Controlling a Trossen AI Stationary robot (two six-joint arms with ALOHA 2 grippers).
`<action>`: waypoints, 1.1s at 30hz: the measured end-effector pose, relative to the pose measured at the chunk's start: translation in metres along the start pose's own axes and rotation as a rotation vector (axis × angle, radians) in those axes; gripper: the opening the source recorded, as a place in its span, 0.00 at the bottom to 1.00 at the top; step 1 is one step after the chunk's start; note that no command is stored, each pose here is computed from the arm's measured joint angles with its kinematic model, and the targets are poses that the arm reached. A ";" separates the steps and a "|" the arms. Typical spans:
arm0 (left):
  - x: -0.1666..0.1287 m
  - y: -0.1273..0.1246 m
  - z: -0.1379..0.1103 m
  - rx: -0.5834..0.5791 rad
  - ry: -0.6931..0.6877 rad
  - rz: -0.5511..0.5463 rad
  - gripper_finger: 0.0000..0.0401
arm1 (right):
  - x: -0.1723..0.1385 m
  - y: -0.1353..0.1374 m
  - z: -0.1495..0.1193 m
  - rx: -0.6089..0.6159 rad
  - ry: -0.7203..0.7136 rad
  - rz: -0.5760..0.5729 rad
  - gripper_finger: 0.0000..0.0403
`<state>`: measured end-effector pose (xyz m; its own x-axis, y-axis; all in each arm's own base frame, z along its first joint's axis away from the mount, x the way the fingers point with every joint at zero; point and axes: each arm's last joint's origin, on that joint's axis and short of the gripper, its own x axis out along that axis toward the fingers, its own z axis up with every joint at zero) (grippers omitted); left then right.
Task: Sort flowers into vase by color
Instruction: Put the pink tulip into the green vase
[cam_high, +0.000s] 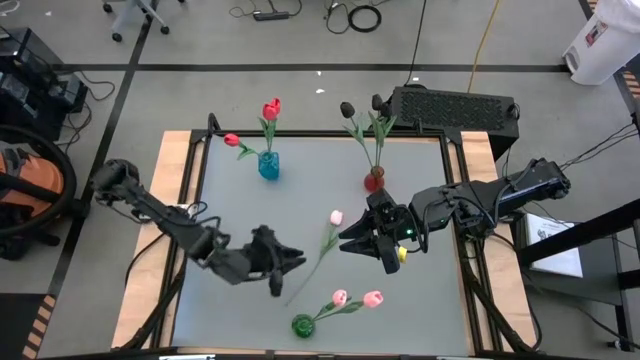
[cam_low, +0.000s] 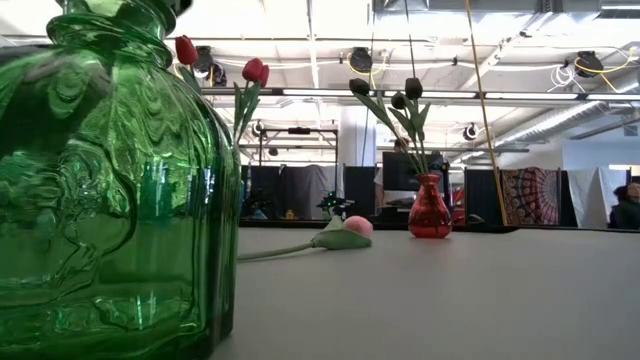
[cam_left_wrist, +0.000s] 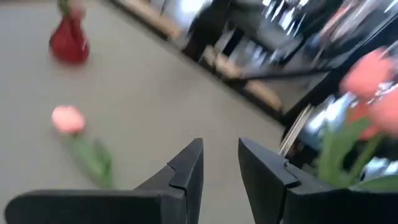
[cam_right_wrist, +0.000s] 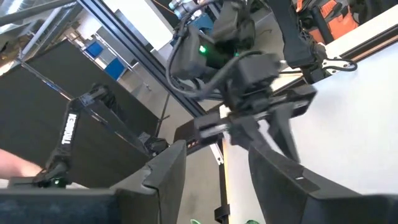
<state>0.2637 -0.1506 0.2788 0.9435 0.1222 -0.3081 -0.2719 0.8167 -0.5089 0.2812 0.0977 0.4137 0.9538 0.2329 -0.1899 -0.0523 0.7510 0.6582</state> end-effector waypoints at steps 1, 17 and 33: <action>0.003 0.002 0.006 -0.003 0.052 0.018 0.27 | 0.000 0.000 0.000 0.000 0.000 0.000 0.41; 0.051 0.060 0.027 -0.257 0.418 0.292 0.27 | 0.000 0.000 0.000 0.000 0.000 0.000 0.41; 0.123 0.080 -0.035 -0.362 0.580 0.282 0.27 | 0.000 -0.001 -0.001 -0.002 0.011 -0.011 0.41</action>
<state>0.3516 -0.0899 0.1725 0.6041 -0.0996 -0.7907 -0.6293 0.5492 -0.5499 0.2810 0.0975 0.4122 0.9509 0.2317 -0.2054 -0.0425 0.7548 0.6546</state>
